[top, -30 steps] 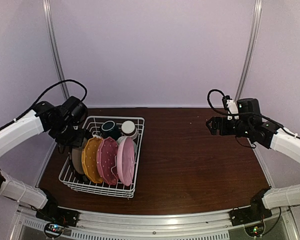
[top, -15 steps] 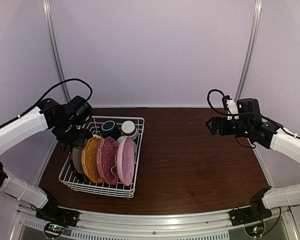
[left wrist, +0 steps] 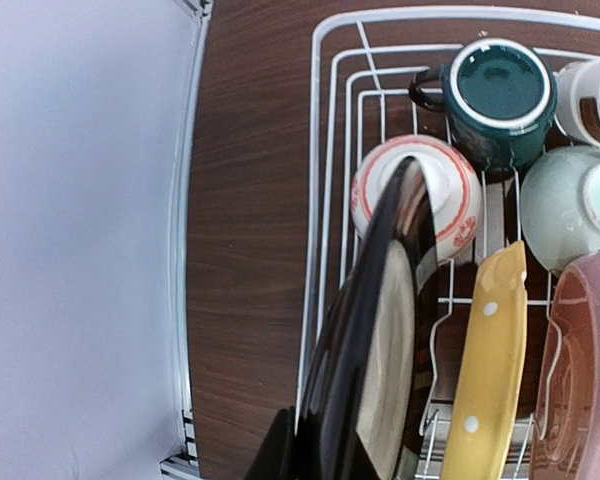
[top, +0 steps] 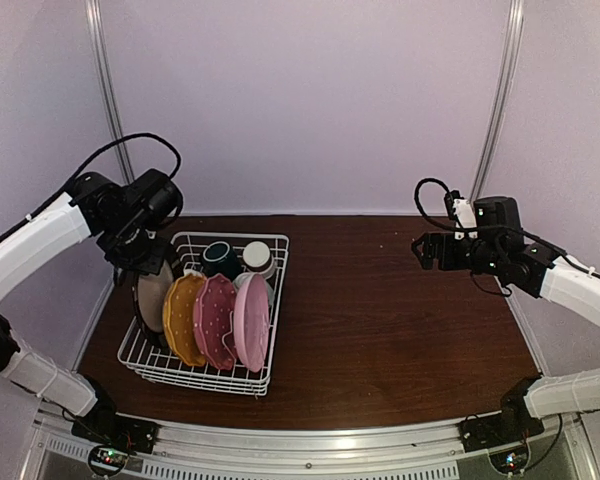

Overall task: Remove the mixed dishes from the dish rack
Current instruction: Grab the plate from the dish rack, then pass from the left arm to the right

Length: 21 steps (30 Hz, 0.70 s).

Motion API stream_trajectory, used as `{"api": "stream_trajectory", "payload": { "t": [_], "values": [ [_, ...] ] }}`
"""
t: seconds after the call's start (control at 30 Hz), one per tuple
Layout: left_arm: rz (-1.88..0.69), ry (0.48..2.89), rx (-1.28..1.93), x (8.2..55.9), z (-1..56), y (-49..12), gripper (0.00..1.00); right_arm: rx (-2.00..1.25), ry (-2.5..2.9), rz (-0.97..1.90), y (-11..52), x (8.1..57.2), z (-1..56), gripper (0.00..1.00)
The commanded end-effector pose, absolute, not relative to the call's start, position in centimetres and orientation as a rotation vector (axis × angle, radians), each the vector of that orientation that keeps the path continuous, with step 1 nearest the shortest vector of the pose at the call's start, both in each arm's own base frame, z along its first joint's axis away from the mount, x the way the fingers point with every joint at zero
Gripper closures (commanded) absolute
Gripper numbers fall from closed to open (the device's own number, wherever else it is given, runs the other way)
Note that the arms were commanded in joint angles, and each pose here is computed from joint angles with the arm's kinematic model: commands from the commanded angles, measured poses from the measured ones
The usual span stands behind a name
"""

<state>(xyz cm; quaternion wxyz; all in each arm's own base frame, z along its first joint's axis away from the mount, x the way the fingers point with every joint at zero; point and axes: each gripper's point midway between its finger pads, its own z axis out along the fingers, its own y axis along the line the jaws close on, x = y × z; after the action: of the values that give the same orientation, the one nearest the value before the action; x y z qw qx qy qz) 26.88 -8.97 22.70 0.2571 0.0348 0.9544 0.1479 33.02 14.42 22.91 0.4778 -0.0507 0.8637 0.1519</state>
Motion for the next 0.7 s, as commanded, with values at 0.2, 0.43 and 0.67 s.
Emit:
{"api": "stream_trajectory", "payload": {
  "t": [0.2, 0.43, 0.67],
  "values": [
    [0.714, 2.325, -0.038, 28.1, 30.8, -3.9, 1.00, -0.122, 2.097, 0.351, 14.3, 33.1, 23.5, 0.00],
    [0.733, 2.239, -0.071, 28.0, 34.0, -2.9, 1.00, -0.119, 2.087, 0.352, 14.3, 33.0, 24.0, 0.00],
    [0.538, 2.128, -0.070, 29.6, 38.1, -4.7, 1.00, -0.125, 2.034, 0.399, 14.6, 32.8, 25.5, 0.00]
  ]
}}
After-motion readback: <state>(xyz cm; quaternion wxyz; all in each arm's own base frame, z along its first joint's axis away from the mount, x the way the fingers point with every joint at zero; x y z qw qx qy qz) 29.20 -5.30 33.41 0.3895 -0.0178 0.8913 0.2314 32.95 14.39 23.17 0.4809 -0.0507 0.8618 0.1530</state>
